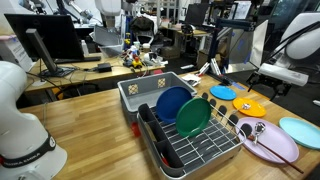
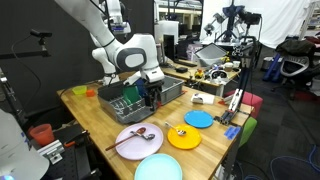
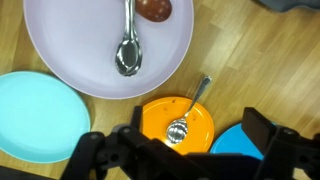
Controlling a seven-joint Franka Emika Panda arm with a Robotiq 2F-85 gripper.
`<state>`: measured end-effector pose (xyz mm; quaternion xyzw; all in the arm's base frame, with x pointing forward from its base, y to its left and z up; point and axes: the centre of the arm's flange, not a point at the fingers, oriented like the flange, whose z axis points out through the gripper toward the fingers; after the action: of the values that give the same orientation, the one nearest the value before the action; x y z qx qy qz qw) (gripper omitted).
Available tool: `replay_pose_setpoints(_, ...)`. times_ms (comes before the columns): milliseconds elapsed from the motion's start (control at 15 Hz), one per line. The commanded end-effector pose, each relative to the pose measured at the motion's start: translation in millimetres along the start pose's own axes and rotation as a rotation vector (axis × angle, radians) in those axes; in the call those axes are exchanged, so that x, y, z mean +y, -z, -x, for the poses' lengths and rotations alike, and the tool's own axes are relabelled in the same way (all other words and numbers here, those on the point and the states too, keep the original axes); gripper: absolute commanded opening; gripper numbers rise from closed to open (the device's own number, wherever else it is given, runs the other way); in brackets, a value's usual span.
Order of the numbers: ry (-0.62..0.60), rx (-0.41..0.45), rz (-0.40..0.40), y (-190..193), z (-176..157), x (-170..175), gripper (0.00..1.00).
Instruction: Move the spoon from the orange plate to the light-blue plate
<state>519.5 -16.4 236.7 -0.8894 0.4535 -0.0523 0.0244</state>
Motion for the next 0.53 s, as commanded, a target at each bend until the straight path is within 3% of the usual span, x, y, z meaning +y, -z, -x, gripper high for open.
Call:
replay_pose_setpoints(0,-0.128,0.007,-0.057,-31.1,-10.7,-15.3,1.00)
replay_pose_setpoints(267,-0.235,0.067,-0.060,-73.0,-26.7,-13.4,1.00)
replay_pose_setpoints(467,-0.285,0.027,-0.045,-97.9,-31.7,-8.9,1.00)
